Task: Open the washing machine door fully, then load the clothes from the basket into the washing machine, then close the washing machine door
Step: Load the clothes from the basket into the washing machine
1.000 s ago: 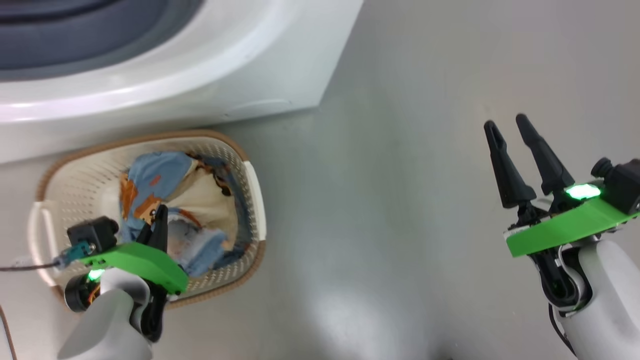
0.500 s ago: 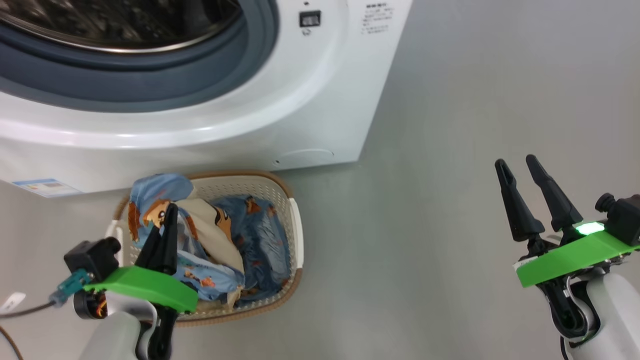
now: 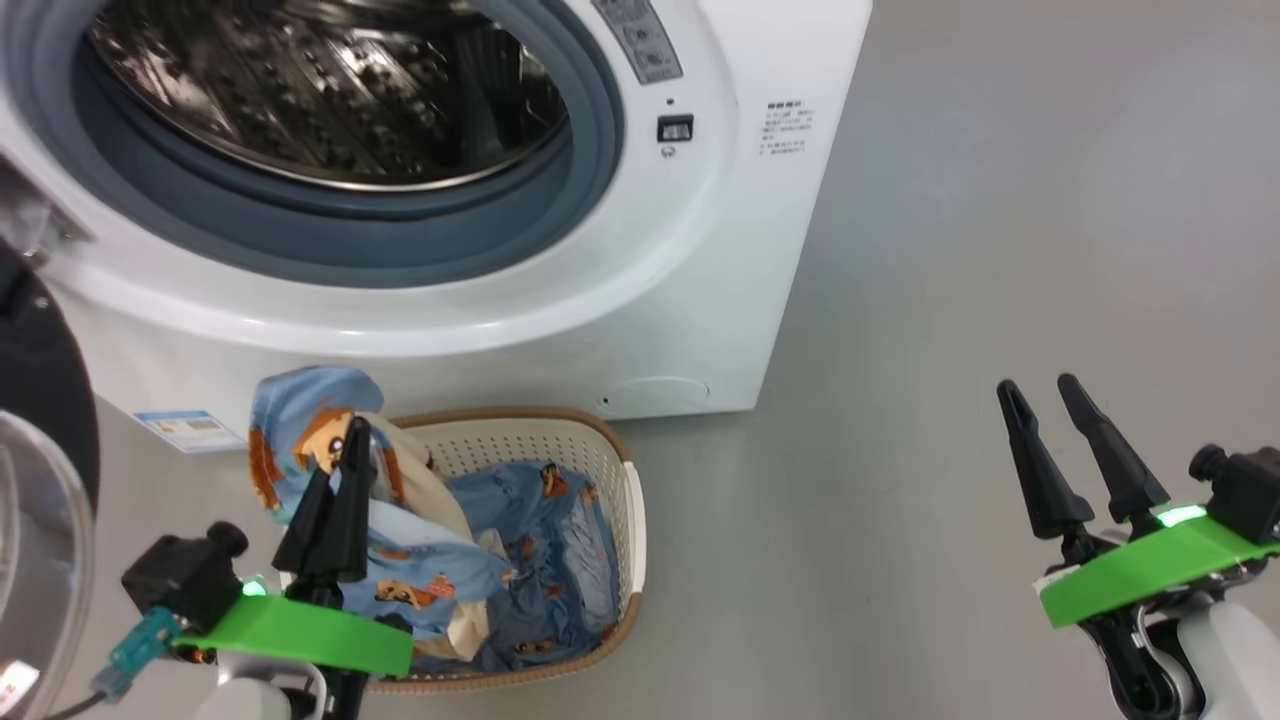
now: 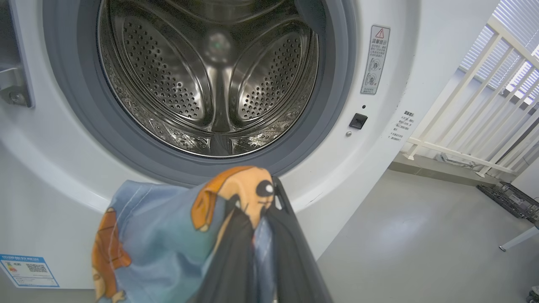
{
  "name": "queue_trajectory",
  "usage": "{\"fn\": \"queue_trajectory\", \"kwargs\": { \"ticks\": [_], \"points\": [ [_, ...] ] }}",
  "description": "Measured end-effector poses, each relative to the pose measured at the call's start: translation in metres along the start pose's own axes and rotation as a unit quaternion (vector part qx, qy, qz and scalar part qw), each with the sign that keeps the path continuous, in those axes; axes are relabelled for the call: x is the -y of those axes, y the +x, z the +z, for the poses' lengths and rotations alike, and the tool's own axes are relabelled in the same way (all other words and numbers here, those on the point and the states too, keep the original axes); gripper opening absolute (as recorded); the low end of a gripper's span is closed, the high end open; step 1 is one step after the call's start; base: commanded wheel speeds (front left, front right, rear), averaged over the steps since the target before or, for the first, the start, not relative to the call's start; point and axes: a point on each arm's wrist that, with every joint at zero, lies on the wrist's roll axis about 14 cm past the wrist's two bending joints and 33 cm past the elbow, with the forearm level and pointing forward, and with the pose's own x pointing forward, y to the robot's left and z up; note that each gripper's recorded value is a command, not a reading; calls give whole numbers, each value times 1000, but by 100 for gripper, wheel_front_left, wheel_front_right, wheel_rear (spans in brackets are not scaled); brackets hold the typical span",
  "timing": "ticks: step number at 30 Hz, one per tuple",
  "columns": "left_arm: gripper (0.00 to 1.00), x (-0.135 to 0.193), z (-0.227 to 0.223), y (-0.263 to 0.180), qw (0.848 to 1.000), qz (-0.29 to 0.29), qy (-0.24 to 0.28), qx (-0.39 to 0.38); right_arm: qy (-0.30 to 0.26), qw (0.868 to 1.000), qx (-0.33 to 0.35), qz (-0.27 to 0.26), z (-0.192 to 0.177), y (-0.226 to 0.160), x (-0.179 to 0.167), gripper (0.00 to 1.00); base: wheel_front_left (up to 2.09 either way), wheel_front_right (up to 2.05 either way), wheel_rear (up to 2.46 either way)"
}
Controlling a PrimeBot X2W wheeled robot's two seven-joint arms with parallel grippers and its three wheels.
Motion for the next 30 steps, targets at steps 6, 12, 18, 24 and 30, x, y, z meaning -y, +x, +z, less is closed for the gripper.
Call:
{"fn": "queue_trajectory", "kwargs": {
  "ticks": [6, 12, 18, 24, 30],
  "points": [
    [0, 14, 35, -13, 998, -13, 28, 52, -1, 1000, 13, 3, 10, -7, -5, 100, 0, 0, 0],
    [0, 17, 52, -24, 996, -5, 24, 83, -2, 1000, 20, 7, 16, -11, -9, 100, 0, 0, 0],
    [0, 22, 53, -26, 996, -8, 27, 87, -1, 1000, 16, 2, 14, -18, -6, 100, 0, 0, 0],
    [0, 21, 54, -23, 995, -7, 39, 89, -1, 1000, 15, -3, 13, -19, -3, 100, 0, 0, 0],
    [0, 26, 69, -9, 992, -20, 52, 111, 0, 1000, 10, -7, 9, -19, 0, 100, 0, 0, 0]
  ]
}}
